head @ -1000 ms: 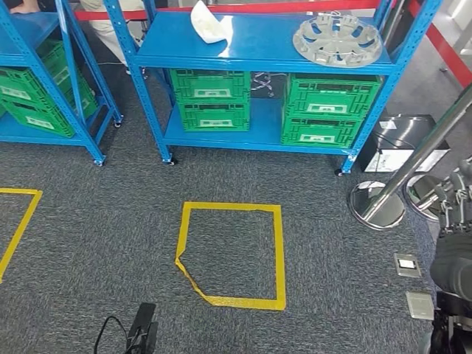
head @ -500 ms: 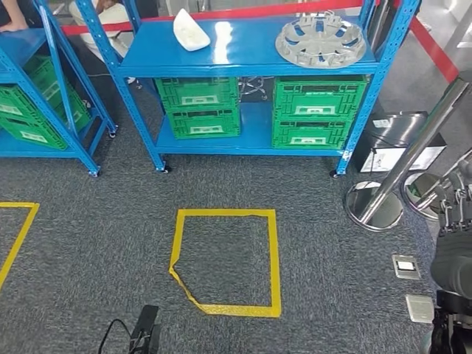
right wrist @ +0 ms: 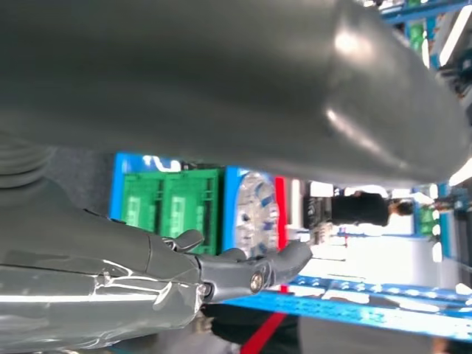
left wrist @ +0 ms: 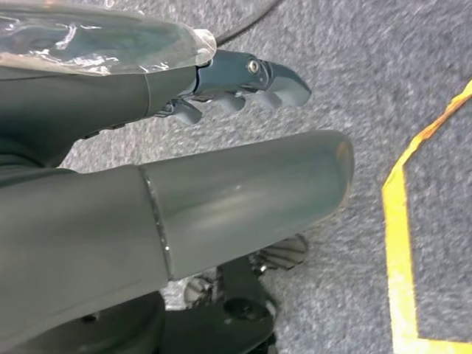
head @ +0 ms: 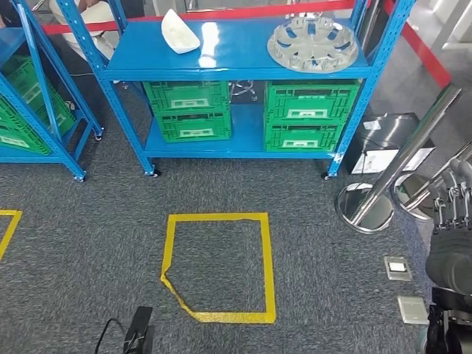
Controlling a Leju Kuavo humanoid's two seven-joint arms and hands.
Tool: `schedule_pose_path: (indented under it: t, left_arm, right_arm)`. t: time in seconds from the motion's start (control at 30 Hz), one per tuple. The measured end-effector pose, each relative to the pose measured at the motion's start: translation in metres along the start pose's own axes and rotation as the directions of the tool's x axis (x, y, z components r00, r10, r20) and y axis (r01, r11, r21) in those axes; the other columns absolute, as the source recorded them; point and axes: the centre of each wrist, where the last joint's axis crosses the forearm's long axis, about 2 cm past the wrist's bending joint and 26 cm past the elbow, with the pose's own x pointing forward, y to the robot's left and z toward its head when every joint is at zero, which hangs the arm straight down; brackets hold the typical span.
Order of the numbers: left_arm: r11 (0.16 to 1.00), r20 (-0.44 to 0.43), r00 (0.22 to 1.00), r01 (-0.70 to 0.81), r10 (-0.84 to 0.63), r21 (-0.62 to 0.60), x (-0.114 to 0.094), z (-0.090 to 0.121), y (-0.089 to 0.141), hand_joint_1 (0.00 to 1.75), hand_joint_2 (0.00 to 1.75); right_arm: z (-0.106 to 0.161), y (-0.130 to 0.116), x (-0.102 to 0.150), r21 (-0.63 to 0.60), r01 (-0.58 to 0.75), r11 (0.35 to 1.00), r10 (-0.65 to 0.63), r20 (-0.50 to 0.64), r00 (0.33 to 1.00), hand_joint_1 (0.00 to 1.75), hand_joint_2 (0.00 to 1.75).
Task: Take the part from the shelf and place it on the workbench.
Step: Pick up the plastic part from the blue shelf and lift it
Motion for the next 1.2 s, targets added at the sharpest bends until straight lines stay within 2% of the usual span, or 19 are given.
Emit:
schedule_pose_path:
  t: [1.2]
  left_arm:
    - [1.000,-0.009,1.000,-0.003,0.002,-0.007,-0.0029,0.0014,-0.0036,0.00,0.00]
  right_arm:
    - [0.0002,-0.0004,-0.0033,-0.002,0.001,1.000,-0.001,-0.022,1.000,0.00,0.00]
